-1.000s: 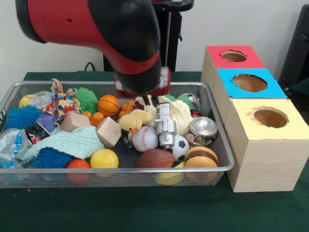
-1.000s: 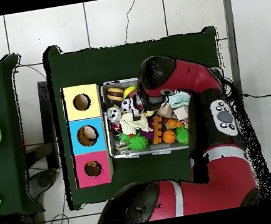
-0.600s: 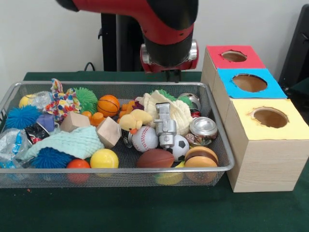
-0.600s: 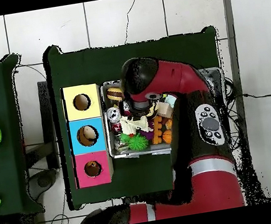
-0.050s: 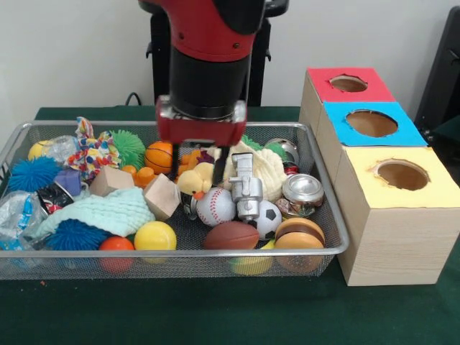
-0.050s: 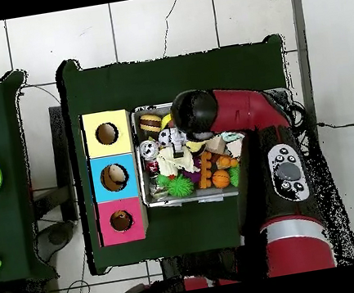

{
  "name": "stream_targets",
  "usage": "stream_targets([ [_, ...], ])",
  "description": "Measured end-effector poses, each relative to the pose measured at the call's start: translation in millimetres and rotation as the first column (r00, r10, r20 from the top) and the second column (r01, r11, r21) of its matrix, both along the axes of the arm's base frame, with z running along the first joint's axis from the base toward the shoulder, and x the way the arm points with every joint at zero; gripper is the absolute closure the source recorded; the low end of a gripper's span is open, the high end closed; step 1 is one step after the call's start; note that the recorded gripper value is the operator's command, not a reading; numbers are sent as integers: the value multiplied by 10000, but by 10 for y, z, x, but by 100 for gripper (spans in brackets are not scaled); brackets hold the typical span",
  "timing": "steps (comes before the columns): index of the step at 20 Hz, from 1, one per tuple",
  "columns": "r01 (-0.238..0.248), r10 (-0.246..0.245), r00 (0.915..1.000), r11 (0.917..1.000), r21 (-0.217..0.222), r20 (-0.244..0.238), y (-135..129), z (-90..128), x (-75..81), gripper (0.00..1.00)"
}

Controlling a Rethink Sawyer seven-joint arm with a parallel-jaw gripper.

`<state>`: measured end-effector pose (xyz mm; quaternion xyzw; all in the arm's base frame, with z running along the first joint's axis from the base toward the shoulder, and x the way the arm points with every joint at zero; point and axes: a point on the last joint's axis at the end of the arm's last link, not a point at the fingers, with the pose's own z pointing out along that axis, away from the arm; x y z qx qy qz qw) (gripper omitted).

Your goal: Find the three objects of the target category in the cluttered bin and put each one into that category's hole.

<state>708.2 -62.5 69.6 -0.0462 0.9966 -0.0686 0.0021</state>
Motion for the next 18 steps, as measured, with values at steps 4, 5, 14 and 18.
stream_targets([
  [4, -286, 349, 9953, 9971, -700, 902, -317, -60, -26, 0],
  [5, -211, 277, 9963, 9965, -803, 815, -425, -78, -86, 0],
  [14, 1055, -1084, 9571, 9941, -251, -2689, -597, -108, -704, 0],
  [18, 1391, -1303, 9415, 9903, 65, -3107, -556, -136, -833, 0],
])
